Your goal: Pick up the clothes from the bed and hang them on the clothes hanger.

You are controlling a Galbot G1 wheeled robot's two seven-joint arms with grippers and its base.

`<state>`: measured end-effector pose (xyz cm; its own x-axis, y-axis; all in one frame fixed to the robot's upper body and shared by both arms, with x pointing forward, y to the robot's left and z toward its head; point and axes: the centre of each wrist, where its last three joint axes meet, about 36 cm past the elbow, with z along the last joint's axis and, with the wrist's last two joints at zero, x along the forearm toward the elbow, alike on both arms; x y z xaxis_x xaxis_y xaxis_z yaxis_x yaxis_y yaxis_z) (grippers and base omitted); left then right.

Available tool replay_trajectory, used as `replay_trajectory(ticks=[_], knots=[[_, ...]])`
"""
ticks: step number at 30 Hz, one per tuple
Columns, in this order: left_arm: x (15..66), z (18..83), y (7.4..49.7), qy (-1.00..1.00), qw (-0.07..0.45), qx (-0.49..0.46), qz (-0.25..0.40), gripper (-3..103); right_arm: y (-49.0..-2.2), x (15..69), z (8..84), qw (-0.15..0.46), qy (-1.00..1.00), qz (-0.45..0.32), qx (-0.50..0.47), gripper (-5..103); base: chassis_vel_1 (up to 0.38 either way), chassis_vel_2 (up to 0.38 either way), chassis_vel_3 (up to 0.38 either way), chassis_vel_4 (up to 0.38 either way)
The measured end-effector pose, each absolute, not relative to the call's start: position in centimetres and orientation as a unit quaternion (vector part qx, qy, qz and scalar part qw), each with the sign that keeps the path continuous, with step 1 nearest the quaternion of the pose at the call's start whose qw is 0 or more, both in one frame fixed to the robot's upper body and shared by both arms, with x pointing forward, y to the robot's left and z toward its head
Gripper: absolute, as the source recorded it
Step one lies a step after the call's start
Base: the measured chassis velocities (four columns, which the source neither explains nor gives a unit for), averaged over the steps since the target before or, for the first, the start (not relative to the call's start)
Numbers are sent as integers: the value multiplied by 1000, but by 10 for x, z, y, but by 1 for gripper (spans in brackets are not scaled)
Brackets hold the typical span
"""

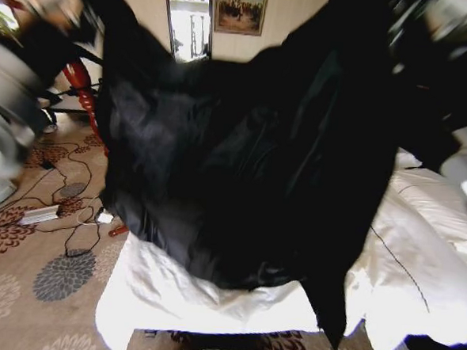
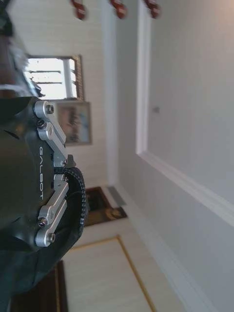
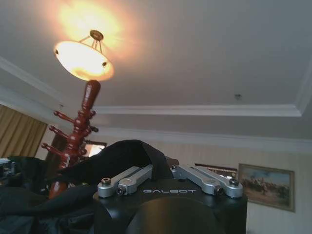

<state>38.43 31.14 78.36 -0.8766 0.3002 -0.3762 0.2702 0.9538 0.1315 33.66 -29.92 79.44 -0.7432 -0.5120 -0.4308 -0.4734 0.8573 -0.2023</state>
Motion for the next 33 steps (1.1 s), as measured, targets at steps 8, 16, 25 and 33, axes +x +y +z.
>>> replay_trajectory(ticks=[8, 16, 25, 33], knots=[[490, 738, 320, 987, 118, 100, -40, 1, -357, 417, 746, 196, 962, -8, -190, 0, 0, 0, 0, 0], [567, 778, 280, 983, 122, 128, -44, 1, -342, 515, 716, 193, 960, 71, -190, 0, 0, 0, 0, 0], [586, 863, 260, 972, 179, 140, -60, 1, -257, 593, 797, 274, 923, 123, -240, 0, 0, 0, 0, 0], [558, 874, 294, 973, 180, 116, -83, 1, -219, 587, 826, 304, 899, 149, -279, 0, 0, 0, 0, 0]])
